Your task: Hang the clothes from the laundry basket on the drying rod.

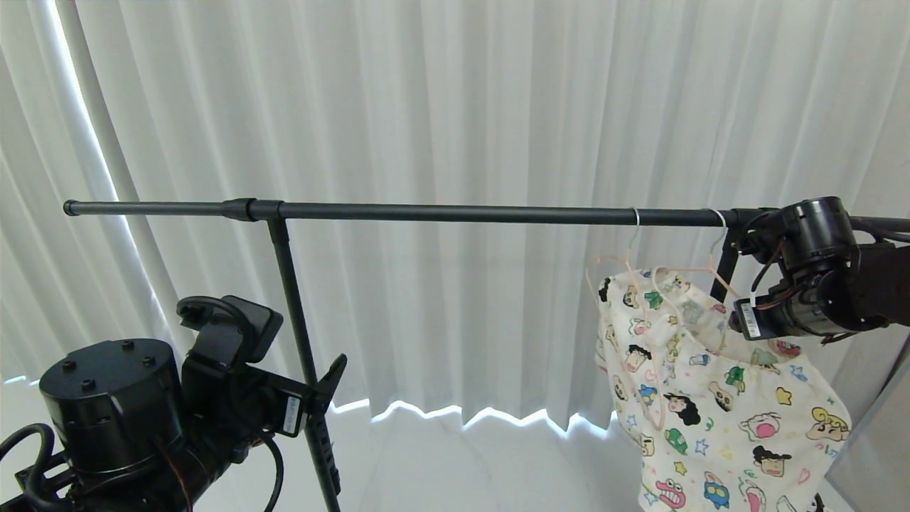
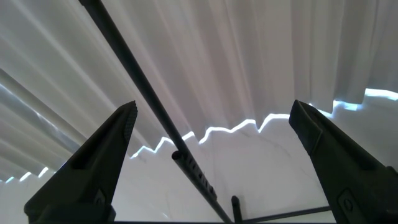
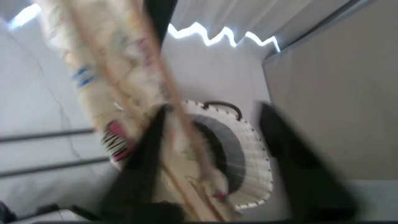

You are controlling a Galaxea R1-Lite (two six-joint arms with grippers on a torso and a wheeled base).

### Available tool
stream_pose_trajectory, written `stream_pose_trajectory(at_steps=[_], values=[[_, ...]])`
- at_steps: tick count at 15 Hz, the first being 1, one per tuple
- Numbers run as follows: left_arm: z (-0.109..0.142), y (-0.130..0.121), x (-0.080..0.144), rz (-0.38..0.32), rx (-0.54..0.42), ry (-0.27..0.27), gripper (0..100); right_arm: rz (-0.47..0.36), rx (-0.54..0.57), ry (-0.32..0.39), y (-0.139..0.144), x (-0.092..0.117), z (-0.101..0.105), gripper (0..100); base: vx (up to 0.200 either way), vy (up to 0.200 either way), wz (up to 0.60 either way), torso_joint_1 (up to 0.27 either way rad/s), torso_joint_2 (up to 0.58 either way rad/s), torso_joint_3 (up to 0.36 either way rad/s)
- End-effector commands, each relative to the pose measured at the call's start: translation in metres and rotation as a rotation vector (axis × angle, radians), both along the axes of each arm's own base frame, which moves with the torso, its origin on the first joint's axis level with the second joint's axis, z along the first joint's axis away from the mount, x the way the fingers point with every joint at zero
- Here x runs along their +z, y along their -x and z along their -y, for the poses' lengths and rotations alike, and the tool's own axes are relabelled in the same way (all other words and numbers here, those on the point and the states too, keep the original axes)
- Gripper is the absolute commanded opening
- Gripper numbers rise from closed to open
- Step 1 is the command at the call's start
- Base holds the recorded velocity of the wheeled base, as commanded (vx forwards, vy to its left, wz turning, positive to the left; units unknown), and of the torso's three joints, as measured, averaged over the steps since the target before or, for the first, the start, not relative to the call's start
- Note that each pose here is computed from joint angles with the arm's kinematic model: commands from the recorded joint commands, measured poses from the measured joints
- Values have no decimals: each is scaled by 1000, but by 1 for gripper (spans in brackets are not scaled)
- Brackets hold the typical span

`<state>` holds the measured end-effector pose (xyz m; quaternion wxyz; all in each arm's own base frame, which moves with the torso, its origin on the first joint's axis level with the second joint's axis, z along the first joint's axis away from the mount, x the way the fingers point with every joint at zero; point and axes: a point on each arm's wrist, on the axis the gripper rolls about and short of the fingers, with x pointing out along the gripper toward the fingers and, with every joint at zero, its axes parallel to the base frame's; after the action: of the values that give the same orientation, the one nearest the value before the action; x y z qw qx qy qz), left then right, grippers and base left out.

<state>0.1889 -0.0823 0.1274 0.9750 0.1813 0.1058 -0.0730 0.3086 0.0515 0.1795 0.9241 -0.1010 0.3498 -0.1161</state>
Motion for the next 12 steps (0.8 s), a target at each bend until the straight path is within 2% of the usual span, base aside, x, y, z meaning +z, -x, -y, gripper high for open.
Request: stream_pose_trajectory(at_steps=[1,4,6,8,10,12], values=[[0,0,0,0,0,0,100,31,0,-19,5,7,-3,100,0,0,0,0,0,0],[-1,0,-1,-4,4,0,100,118,16,-91,30,36,-12,100,0,0,0,0,0,0],[-2,2,-3,-14,7,-4,100,158,81,-102,65,64,-15,100,0,0,0,0,0,0],[-2,2,-2,-8,8,-3,100,135,134,-29,98,80,-6,100,0,0,0,0,0,0],[-6,-1,-1,1,30,2,100,148,188,61,122,90,7,100,0,0,0,0,0,0],[-8,-2,-1,4,41,5,100,147,210,137,137,91,18,100,-200,0,0,-2,5,5]])
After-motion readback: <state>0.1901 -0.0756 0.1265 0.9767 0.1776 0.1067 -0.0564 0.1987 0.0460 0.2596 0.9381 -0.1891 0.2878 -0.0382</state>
